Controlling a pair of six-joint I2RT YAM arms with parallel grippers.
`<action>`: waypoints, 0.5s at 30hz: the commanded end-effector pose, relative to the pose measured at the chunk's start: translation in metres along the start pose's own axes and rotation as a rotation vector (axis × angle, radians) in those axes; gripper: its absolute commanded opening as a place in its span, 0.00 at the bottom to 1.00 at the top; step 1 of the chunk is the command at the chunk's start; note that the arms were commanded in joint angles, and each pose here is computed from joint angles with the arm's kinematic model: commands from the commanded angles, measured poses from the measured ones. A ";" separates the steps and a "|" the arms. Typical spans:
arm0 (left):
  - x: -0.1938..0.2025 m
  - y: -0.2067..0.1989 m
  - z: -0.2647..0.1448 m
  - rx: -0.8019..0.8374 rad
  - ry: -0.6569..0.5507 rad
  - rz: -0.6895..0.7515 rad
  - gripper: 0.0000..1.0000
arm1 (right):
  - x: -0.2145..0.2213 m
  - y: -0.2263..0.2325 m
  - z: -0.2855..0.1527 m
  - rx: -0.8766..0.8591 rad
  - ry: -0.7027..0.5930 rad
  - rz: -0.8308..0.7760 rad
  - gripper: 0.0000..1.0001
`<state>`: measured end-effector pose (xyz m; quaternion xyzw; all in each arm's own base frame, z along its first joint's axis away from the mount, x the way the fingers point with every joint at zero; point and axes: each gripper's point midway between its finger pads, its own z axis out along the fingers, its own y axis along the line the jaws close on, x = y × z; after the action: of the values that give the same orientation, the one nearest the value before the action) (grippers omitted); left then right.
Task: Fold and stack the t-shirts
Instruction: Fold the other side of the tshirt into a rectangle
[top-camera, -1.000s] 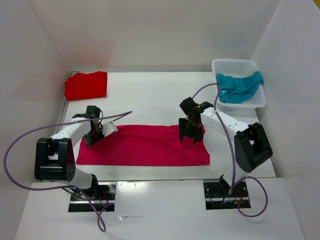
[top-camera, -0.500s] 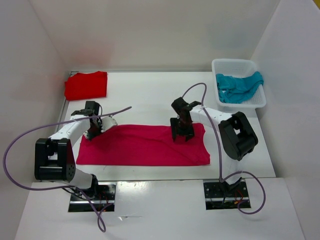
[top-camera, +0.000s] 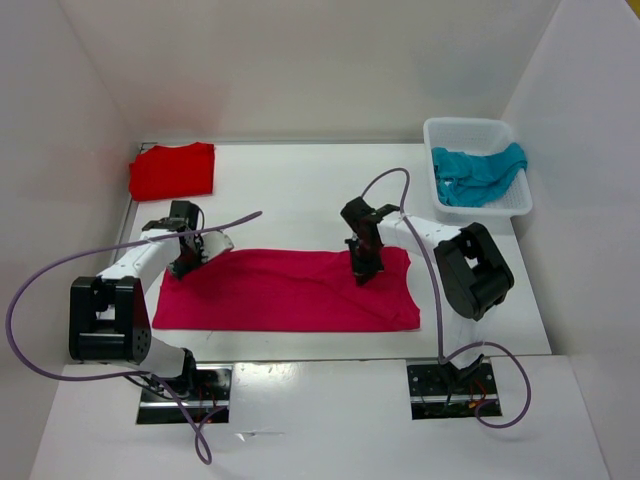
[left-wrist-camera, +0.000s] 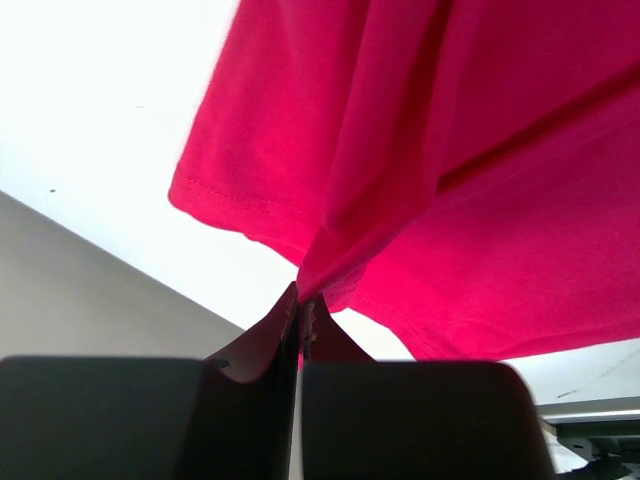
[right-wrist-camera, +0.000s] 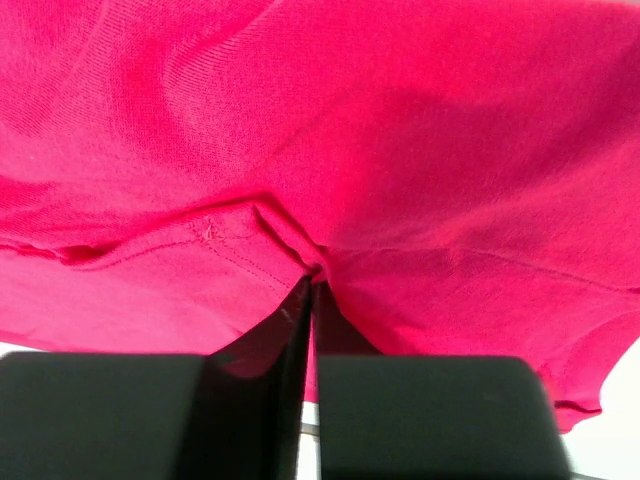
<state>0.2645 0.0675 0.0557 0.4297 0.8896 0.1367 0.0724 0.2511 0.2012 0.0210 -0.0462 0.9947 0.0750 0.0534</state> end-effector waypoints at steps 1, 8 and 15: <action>-0.004 0.019 -0.012 -0.075 -0.018 -0.026 0.00 | -0.003 0.009 -0.006 -0.025 -0.022 -0.013 0.00; -0.024 0.087 -0.029 -0.348 -0.058 -0.136 0.00 | -0.044 0.009 -0.035 0.011 -0.156 -0.031 0.00; -0.058 0.158 -0.056 -0.577 -0.154 -0.280 0.00 | -0.122 0.005 -0.095 0.034 -0.371 -0.022 0.00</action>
<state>0.3733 0.0961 0.1243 0.3335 0.8721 0.2876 0.2131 0.3387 0.2099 0.0972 -0.0369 0.9783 0.0822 0.1864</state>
